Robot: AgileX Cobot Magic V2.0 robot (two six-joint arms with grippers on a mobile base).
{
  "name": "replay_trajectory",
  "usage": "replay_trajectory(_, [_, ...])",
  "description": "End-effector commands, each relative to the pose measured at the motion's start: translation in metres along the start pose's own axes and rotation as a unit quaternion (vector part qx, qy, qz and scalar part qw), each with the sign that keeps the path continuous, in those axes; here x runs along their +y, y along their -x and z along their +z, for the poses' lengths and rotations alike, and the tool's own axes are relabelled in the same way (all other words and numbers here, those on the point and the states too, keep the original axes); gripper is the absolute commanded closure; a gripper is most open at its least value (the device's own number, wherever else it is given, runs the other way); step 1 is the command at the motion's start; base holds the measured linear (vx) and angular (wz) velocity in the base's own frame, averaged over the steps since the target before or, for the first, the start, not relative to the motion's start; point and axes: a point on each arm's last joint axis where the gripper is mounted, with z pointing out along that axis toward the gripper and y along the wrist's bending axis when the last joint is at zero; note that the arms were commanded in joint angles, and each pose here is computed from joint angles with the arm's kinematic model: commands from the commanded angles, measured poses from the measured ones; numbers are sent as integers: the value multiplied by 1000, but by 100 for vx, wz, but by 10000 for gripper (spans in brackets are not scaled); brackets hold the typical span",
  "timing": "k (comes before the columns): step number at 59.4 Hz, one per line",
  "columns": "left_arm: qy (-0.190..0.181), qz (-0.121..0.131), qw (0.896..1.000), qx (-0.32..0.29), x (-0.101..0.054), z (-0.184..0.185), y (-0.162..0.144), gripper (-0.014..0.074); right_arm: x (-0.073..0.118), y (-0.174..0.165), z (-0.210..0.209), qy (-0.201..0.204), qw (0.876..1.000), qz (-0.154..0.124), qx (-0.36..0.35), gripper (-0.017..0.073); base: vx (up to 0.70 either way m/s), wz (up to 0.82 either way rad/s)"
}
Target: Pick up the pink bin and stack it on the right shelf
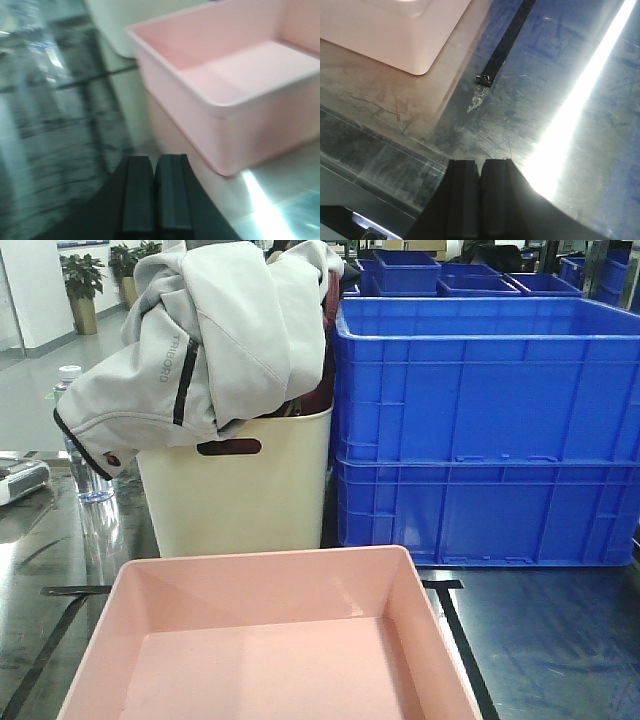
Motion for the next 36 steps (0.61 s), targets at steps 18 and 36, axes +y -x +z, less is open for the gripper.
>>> replay_trajectory(18, [84, -69, 984, -139, 6, 24, -50, 599, -3, 12, -5, -10, 999, -10, -41, 571, 0, 0])
replay_trajectory(36, [86, -77, 981, -157, 6, 28, -57, 599, -3, 12, -5, -10, 999, -10, -41, 571, 0, 0])
